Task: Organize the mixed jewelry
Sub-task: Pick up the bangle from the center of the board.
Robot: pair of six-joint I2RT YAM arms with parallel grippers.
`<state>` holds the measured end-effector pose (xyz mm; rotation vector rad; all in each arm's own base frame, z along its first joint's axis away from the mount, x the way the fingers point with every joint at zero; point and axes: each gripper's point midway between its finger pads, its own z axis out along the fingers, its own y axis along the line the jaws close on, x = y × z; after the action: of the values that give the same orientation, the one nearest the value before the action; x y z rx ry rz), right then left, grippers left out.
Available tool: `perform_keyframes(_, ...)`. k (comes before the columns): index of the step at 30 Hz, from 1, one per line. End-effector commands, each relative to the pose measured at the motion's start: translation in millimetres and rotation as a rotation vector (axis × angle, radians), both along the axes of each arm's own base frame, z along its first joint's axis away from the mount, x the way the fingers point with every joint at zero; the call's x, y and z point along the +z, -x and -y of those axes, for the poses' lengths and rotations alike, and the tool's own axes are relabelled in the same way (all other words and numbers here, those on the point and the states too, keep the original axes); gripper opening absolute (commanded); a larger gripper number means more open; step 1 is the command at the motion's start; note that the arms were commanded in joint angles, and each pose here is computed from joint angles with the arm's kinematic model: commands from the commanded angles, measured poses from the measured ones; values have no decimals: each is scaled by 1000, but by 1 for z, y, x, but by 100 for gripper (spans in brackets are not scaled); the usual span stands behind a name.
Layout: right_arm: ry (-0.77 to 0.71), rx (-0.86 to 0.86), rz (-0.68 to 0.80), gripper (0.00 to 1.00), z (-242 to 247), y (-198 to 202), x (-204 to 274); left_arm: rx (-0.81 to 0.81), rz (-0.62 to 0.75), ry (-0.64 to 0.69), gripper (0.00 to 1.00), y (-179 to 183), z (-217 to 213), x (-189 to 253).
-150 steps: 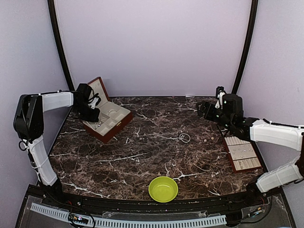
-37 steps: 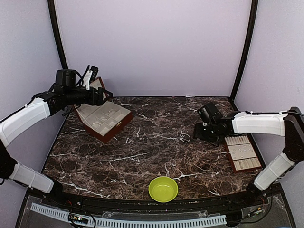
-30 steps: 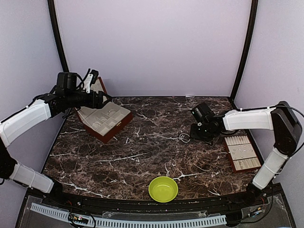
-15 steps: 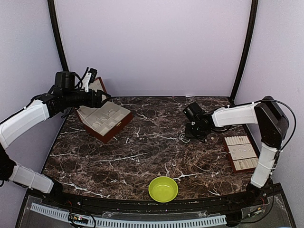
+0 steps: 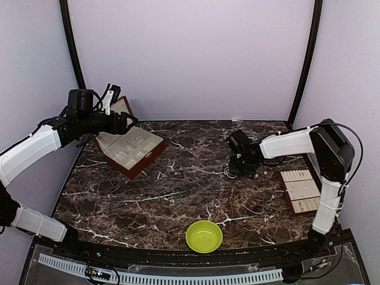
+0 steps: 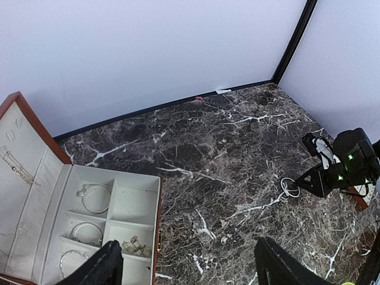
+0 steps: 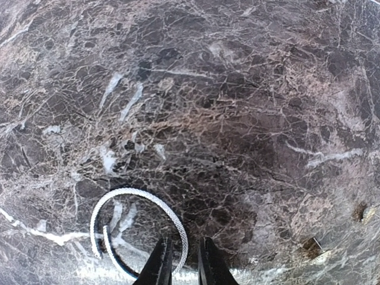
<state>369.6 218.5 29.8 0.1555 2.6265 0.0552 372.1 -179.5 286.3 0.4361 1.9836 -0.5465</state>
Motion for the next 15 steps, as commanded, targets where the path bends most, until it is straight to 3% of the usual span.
perform_keyframes(1, 6, 10, 9, 15, -7, -4, -1, -3, 20, -14, 79, 5, -2, 4)
perform_keyframes(15, 23, 2, -1, 8, -4, -2, -9, 1, 20, -19, 80, 4, -3, 3)
